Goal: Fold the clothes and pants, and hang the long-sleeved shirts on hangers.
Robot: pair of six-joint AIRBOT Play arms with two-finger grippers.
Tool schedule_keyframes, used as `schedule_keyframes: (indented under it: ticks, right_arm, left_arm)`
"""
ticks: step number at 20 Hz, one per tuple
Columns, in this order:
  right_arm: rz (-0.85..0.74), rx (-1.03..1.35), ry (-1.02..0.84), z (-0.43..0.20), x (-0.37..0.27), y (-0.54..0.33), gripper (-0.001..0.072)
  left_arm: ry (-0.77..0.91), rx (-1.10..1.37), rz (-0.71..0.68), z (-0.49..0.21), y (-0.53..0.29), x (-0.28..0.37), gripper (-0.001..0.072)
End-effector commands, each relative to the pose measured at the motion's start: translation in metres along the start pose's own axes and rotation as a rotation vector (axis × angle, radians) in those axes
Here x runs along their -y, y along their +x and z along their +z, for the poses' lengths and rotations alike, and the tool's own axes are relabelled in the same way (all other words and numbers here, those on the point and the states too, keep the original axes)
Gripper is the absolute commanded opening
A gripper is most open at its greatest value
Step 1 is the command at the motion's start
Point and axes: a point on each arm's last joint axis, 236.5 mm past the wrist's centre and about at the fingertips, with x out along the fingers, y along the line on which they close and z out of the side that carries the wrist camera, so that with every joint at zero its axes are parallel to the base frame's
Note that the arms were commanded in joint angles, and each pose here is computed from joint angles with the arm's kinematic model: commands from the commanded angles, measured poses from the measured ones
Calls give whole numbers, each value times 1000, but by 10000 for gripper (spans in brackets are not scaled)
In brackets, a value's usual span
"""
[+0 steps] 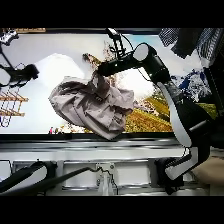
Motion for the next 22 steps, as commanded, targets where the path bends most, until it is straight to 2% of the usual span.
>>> schedule_keyframes:
  ticks: [1, 3, 6, 10, 11, 15, 16, 22]
  right_arm:
    - [-3, 16, 18, 3, 4, 6, 31]
    - [-5, 15, 16, 3, 5, 6, 31]
    - [-7, 17, 1, 3, 5, 6, 31]
    - [-4, 12, -4, 2, 4, 6, 31]
    - [-2, 7, -4, 1, 4, 6, 31]
    - [0, 1, -37, -1, 1, 7, 32]
    - [1, -3, -42, -2, -1, 8, 32]
    - [5, -12, -89, -4, -4, 10, 31]
  left_arm:
    - [-16, -133, 112, -20, -14, -64, 450]
    - [-88, -108, 162, -12, -31, -101, 450]
    - [-17, -58, 220, 2, -56, -149, 449]
    - [-43, -52, 302, 2, -62, -211, 440]
    - [-10, -49, 310, 5, -59, -219, 402]
    - [69, -43, 314, 13, -33, -232, 398]
    - [69, -45, 315, 14, -26, -234, 340]
    - [68, -79, 306, 8, 5, -241, 339]
